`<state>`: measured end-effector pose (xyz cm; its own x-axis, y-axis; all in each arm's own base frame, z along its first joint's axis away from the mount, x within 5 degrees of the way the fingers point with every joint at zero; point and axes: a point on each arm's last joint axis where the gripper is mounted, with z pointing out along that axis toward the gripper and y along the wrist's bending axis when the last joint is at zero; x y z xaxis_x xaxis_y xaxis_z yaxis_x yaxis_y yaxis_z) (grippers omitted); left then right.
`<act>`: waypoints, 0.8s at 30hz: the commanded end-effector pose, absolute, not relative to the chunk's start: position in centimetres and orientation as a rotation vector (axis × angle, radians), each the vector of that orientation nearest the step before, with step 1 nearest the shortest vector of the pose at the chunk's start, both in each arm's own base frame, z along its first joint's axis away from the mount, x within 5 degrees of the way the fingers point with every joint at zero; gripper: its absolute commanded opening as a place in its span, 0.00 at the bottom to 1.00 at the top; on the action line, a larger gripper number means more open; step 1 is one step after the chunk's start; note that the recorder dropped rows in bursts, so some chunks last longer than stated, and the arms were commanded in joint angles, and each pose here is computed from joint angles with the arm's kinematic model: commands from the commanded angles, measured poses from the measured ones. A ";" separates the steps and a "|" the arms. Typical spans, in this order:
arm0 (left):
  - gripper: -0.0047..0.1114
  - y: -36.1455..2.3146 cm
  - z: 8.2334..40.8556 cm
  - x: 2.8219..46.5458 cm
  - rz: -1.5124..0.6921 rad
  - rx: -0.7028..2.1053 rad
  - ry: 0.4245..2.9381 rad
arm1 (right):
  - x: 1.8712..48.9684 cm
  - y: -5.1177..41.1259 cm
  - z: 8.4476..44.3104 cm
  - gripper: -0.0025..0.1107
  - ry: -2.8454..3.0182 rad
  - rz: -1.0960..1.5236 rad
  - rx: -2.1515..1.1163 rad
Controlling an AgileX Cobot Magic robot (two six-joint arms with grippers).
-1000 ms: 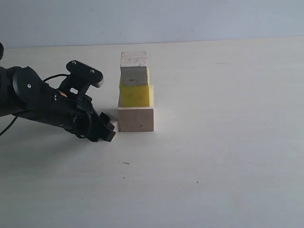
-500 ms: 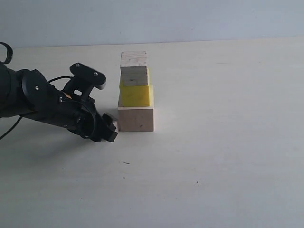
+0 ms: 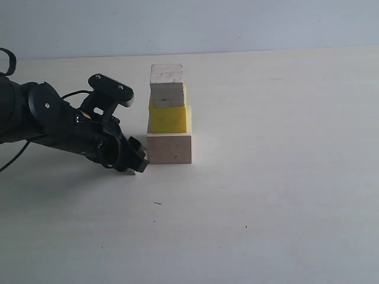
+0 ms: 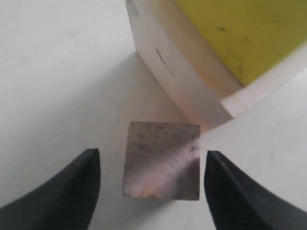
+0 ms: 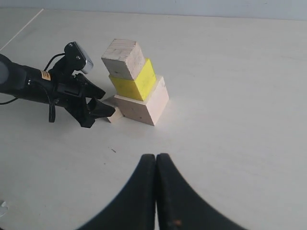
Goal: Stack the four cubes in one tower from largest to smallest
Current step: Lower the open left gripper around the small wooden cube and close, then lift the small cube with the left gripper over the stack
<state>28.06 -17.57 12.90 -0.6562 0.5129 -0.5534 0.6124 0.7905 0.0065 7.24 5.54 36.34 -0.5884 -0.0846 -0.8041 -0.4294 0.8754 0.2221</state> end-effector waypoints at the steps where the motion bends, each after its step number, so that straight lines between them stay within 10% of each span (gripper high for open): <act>1: 0.45 -17.8 12.8 28.0 -0.249 0.859 2.438 | 7.1 5.6 36.3 0.02 2.158 0.522 -0.374; 12: 0.04 -17.8 12.7 27.8 -0.258 0.883 2.452 | 7.1 5.6 36.3 0.02 2.161 0.529 -0.373; 24: 0.04 -14.4 15.8 28.1 -0.299 0.833 2.513 | 7.0 5.7 36.3 0.02 2.168 0.544 -0.373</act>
<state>27.96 -15.82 14.33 -0.6876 0.5198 -0.5071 0.6216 0.7823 -0.0410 7.10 5.68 36.29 -0.6037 -0.0767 -0.7935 -0.4326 0.8676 0.2452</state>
